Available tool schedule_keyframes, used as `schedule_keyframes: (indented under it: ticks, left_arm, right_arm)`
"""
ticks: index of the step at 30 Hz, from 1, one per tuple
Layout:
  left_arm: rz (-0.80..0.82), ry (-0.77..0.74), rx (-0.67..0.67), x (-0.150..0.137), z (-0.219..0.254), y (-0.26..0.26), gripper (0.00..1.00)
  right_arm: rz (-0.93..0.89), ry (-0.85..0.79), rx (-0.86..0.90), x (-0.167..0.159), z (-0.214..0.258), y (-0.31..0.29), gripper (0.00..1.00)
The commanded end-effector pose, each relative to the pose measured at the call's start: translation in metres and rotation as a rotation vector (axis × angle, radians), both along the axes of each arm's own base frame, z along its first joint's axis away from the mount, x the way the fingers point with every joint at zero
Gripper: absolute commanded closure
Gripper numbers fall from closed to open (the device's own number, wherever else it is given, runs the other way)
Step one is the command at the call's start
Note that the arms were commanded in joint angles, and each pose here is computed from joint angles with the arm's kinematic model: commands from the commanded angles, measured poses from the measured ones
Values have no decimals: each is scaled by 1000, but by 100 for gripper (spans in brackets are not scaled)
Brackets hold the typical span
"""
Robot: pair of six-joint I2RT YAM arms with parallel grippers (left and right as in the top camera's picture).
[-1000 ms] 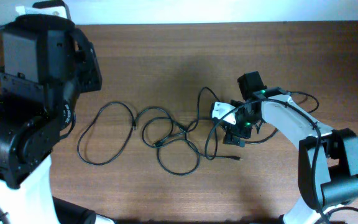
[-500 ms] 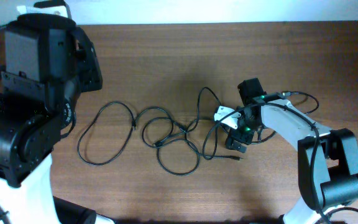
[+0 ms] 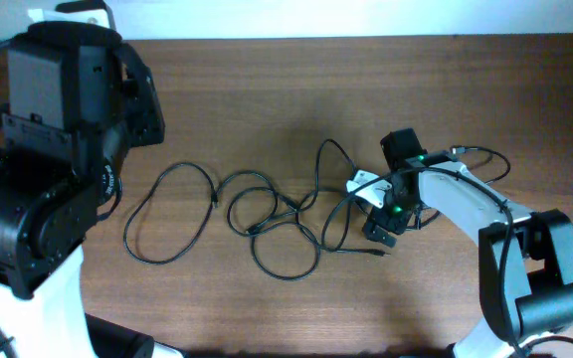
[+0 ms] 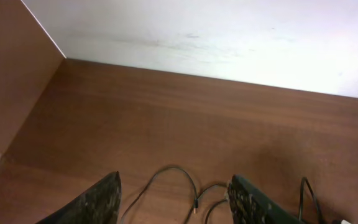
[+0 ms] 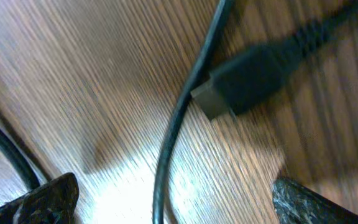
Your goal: Untangle cables
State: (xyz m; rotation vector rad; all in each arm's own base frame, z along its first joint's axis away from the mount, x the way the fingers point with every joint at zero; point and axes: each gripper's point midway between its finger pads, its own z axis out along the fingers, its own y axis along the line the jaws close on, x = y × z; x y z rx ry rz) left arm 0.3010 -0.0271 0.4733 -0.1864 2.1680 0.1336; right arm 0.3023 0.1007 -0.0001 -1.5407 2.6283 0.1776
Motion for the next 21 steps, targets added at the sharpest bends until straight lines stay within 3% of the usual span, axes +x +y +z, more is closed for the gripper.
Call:
schedule_keyframes:
  ticks: [1, 2, 5, 8, 15, 21]
  left_arm:
    - [-15, 12, -12, 1, -3, -3, 44]
    - [-15, 12, -12, 1, -3, -3, 44]
    - [-15, 11, -12, 2, -3, -3, 44]
    - [-15, 11, -12, 2, -3, -3, 44]
    - [-15, 15, -11, 3, -4, -3, 43]
    - [-15, 25, -8, 6, -7, -5, 43]
  right_arm:
    - [-41, 82, -84, -22, -19, -16, 34]
    - [-41, 82, -81, -22, -19, -16, 36]
    - [-40, 87, -65, -23, -19, -13, 96]
    - [-40, 98, 5, -24, -18, -1, 96]
    - [41, 78, 544, -6, 31, 86, 96]
    - [23, -1, 478, 25, 73, 81, 96]
